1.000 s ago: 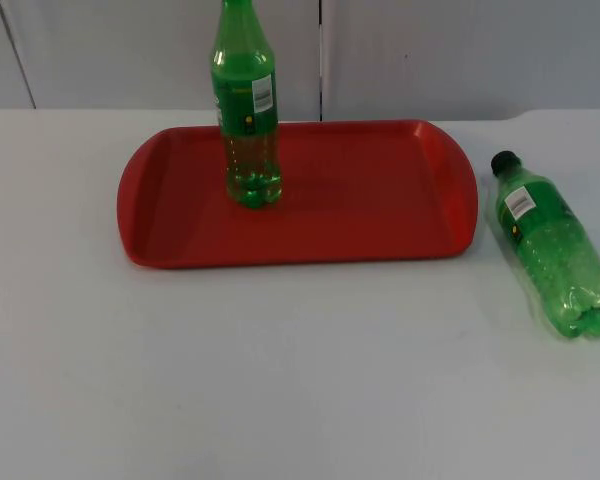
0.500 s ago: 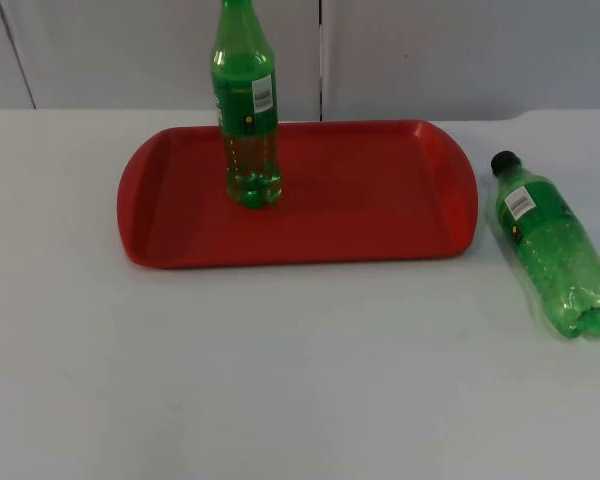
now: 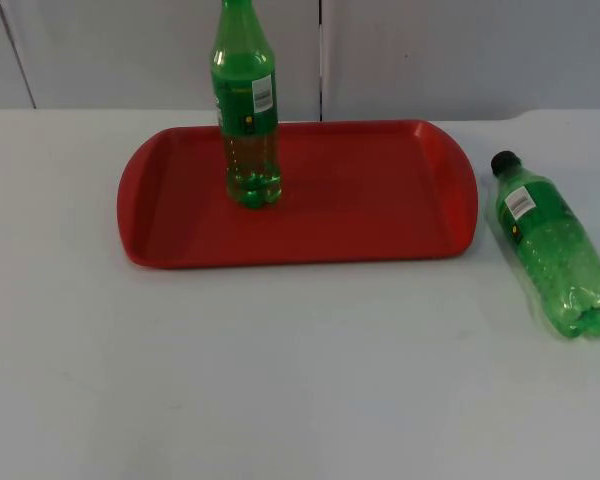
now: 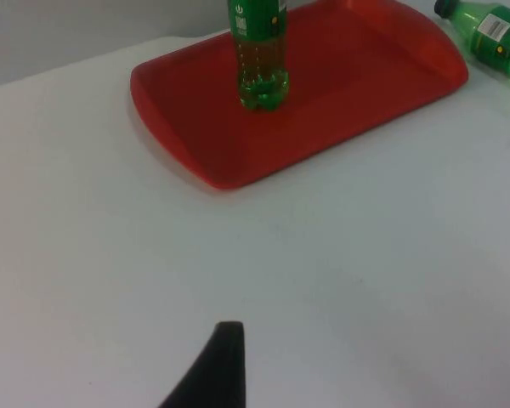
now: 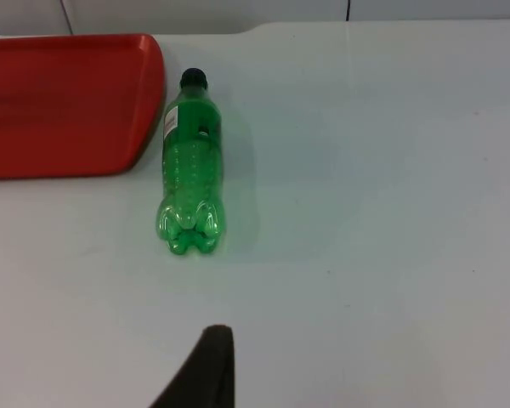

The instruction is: Place the bottle upright on the tray.

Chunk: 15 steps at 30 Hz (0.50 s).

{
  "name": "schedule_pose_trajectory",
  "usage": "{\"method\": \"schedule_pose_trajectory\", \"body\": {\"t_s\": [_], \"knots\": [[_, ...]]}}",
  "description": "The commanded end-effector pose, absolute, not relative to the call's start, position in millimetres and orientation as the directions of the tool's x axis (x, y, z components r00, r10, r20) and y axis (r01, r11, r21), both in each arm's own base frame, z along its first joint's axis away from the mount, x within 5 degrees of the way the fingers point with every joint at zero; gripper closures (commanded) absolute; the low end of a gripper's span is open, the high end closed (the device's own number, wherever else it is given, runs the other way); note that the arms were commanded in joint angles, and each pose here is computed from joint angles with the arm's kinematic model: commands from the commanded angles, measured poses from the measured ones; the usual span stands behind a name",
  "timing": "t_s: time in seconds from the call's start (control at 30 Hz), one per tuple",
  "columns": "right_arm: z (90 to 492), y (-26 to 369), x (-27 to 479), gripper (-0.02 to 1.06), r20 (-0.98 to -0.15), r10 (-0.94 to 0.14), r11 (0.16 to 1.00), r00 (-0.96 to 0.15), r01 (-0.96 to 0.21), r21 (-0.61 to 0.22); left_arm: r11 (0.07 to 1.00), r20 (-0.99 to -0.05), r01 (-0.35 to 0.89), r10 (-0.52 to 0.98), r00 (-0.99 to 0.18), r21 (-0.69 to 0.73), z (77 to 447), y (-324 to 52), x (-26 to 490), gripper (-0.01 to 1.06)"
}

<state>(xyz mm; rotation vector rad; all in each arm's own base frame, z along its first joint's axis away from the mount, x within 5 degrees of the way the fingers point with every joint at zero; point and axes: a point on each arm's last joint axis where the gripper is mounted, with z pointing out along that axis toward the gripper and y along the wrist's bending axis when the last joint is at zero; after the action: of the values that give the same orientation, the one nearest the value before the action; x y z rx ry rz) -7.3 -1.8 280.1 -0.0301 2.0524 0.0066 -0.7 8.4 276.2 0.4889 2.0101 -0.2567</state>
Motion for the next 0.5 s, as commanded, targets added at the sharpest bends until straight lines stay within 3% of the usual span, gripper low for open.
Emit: {"method": "schedule_pose_trajectory", "body": {"t_s": [0.0, 0.47], "knots": [[280.5, -1.5, -7.5, 0.06, -0.890, -0.015, 1.000, -0.456, -0.021, -0.006, 0.894, -0.882, 0.447, 0.238, -0.408, 0.034, 274.9, 8.9, -0.6, 0.00], [280.5, -1.5, -7.5, 0.06, -0.890, -0.015, 1.000, -0.456, -0.021, -0.006, 0.894, -0.882, 0.447, 0.238, -0.408, 0.034, 274.9, 8.9, -0.6, 0.00]]}}
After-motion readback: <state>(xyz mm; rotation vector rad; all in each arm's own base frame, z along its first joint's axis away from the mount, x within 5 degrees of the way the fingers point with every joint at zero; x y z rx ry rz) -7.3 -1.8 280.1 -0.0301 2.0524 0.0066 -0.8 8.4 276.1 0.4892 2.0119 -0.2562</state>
